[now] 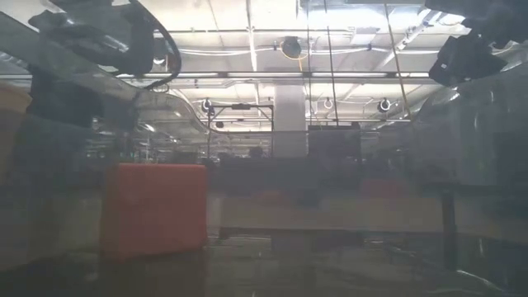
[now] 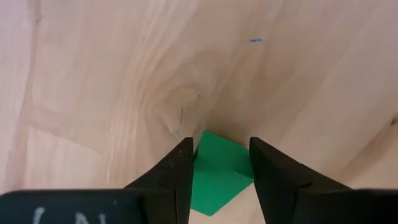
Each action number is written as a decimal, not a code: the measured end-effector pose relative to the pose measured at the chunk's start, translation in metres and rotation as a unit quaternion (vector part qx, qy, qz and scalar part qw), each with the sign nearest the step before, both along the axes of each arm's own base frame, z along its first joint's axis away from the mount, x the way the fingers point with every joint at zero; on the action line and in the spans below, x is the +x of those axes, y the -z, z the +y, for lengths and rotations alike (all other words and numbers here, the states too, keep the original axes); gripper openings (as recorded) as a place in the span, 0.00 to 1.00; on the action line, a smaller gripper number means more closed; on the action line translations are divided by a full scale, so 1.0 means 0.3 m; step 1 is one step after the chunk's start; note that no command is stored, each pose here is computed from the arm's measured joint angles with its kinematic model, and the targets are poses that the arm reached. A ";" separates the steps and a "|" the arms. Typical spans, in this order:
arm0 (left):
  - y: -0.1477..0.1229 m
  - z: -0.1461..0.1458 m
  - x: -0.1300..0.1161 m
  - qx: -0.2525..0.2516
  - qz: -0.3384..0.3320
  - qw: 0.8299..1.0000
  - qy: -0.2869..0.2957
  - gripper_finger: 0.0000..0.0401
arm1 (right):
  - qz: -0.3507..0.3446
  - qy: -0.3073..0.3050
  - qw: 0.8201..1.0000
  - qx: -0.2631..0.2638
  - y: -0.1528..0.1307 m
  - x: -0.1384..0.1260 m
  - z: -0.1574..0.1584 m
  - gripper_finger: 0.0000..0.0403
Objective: Sort & place blocks by color
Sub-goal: Put the bottom green block into the blue bin
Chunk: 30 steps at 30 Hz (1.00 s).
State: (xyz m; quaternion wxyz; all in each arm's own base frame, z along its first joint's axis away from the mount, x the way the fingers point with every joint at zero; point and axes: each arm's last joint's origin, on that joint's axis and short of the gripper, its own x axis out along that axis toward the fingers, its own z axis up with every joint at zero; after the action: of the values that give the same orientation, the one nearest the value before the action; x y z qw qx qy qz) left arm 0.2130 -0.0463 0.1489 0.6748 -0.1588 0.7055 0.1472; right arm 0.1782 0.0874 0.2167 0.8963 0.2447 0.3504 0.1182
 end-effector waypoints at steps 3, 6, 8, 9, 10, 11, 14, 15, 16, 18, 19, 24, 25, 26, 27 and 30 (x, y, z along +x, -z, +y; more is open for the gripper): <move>0.001 0.015 0.002 0.017 -0.001 1.000 -0.026 0.33 | 0.000 0.000 1.000 0.000 0.000 0.000 0.000 0.58; 0.003 0.030 0.005 0.032 -0.004 0.998 -0.049 0.37 | 0.000 0.000 1.000 0.000 0.000 0.000 0.000 0.58; 0.003 0.038 0.006 0.037 -0.005 0.998 -0.058 0.39 | 0.000 0.000 1.000 0.000 0.000 0.000 0.000 0.58; 0.003 0.040 0.007 0.036 -0.005 0.998 -0.060 0.40 | 0.000 0.000 1.000 0.000 0.000 0.000 0.000 0.58; 0.003 0.041 0.007 0.037 -0.005 0.997 -0.061 0.40 | 0.000 0.000 1.000 0.000 0.000 0.000 0.000 0.58; 0.003 0.043 0.007 0.037 -0.005 0.997 -0.061 0.39 | 0.000 0.000 1.000 0.000 0.000 0.000 0.000 0.58; 0.003 0.045 0.007 0.037 -0.004 0.997 -0.063 0.38 | 0.000 0.000 1.000 0.000 0.000 0.000 0.000 0.58; 0.003 0.045 0.007 0.037 -0.004 0.997 -0.062 0.38 | 0.000 0.000 1.000 0.000 0.000 0.000 0.000 0.58; 0.003 0.045 0.007 0.037 -0.004 0.997 -0.061 0.39 | 0.000 0.000 1.000 0.000 0.000 0.000 0.000 0.58; 0.003 0.045 0.007 0.037 -0.004 0.997 -0.062 0.39 | 0.000 0.000 1.000 0.000 0.000 0.000 0.000 0.58; 0.003 0.045 0.007 0.037 -0.004 0.997 -0.065 0.40 | 0.000 0.000 1.000 0.000 0.000 0.000 0.000 0.58; 0.004 0.046 0.014 0.039 -0.015 0.994 -0.097 0.38 | 0.000 0.000 1.000 0.000 0.000 0.000 0.000 0.58; 0.004 0.046 0.016 0.040 -0.019 0.994 -0.102 0.36 | 0.000 0.000 1.000 0.000 0.000 0.000 0.000 0.58; 0.003 0.046 0.019 0.039 -0.024 0.993 -0.107 0.34 | 0.000 0.000 1.000 -0.001 0.000 0.000 0.000 0.58; 0.003 0.045 0.022 0.039 -0.029 0.993 -0.112 0.32 | -0.001 -0.001 1.000 -0.001 0.000 0.000 0.000 0.58; -0.002 0.049 0.031 0.038 -0.037 0.990 -0.127 0.32 | -0.001 0.000 1.000 -0.002 0.000 0.000 0.000 0.58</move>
State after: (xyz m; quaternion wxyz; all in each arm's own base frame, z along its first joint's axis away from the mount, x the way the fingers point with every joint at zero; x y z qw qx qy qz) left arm 0.2222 -0.0317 0.1494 0.6820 -0.2271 0.6477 0.2527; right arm 0.1783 0.0874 0.2167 0.8971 0.2428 0.3498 0.1182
